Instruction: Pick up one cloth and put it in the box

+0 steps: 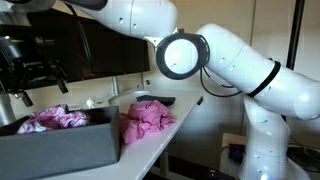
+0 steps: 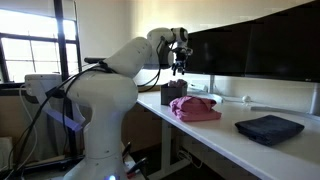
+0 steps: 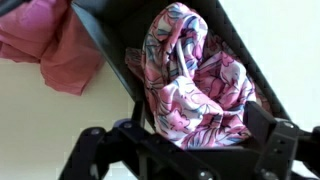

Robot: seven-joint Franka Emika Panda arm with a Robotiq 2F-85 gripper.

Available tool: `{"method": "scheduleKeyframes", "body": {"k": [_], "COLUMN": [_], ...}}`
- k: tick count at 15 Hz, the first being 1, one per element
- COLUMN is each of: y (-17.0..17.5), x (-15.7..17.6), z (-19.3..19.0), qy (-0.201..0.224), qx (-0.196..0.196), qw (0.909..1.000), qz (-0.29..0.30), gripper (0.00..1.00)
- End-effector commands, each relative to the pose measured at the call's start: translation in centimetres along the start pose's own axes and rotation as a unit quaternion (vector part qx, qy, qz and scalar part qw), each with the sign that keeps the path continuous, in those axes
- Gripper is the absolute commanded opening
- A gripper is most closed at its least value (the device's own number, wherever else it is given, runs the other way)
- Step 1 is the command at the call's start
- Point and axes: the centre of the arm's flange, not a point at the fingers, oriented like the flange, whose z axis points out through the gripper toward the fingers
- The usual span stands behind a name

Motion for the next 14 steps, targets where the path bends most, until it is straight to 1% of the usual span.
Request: {"method": "scheduleKeyframes", "body": {"k": [1, 5, 8, 12, 14], "y": [3.0, 4.9, 6.7, 9.8, 11.3], "x": [-6.1, -7.5, -7.6, -7.8, -8.1], "z": [1.1, -0.4, -1.6, -3.1, -3.7], "qy": [0.025, 0.031, 0.036, 0.046, 0.051], "qx": [0.015, 0.019, 0.013, -0.029, -0.045], "qw": [0.9996, 0.9993, 0.9992, 0.9985, 0.9975], "qz": [0.008, 0.0, -0.009, -0.008, -0.017], "gripper": [1.0, 1.0, 1.0, 1.0, 1.0]}}
